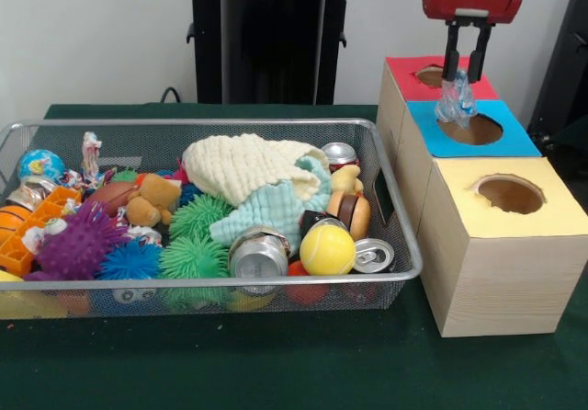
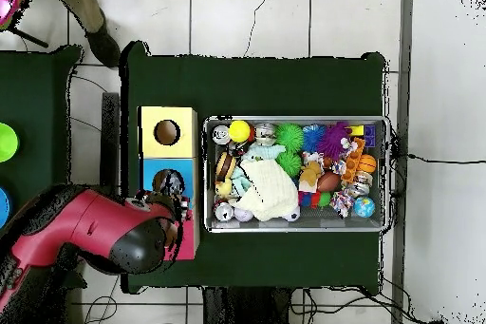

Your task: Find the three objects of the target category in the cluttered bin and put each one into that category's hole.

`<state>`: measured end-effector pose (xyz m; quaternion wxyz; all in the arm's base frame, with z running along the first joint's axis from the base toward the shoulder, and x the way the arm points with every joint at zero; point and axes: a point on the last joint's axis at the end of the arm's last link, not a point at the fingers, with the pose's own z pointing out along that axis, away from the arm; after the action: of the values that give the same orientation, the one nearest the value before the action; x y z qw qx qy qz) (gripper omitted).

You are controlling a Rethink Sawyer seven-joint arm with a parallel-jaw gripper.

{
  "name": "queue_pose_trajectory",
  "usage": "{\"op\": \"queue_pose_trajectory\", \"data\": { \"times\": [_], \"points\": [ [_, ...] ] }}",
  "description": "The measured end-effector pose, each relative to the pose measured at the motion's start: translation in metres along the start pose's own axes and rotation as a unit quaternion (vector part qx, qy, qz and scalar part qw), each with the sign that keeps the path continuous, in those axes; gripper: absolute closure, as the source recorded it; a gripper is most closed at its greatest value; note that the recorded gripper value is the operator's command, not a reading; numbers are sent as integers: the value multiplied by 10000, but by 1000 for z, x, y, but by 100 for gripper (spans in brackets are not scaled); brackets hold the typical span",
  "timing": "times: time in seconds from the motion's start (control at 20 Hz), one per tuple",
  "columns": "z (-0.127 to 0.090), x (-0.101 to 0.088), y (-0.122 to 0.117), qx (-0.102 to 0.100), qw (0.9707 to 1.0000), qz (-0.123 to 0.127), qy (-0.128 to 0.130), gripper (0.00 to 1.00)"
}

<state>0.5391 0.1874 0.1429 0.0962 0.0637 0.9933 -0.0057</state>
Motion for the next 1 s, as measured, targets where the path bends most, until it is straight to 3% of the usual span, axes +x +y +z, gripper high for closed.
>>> {"op": "queue_pose_trajectory", "data": {
  "times": [0.4,1.0],
  "points": [
    [10,4,-1,71,10000,-29,43,100],
    [7,1,3,284,9994,-170,-40,100]
  ]
}}
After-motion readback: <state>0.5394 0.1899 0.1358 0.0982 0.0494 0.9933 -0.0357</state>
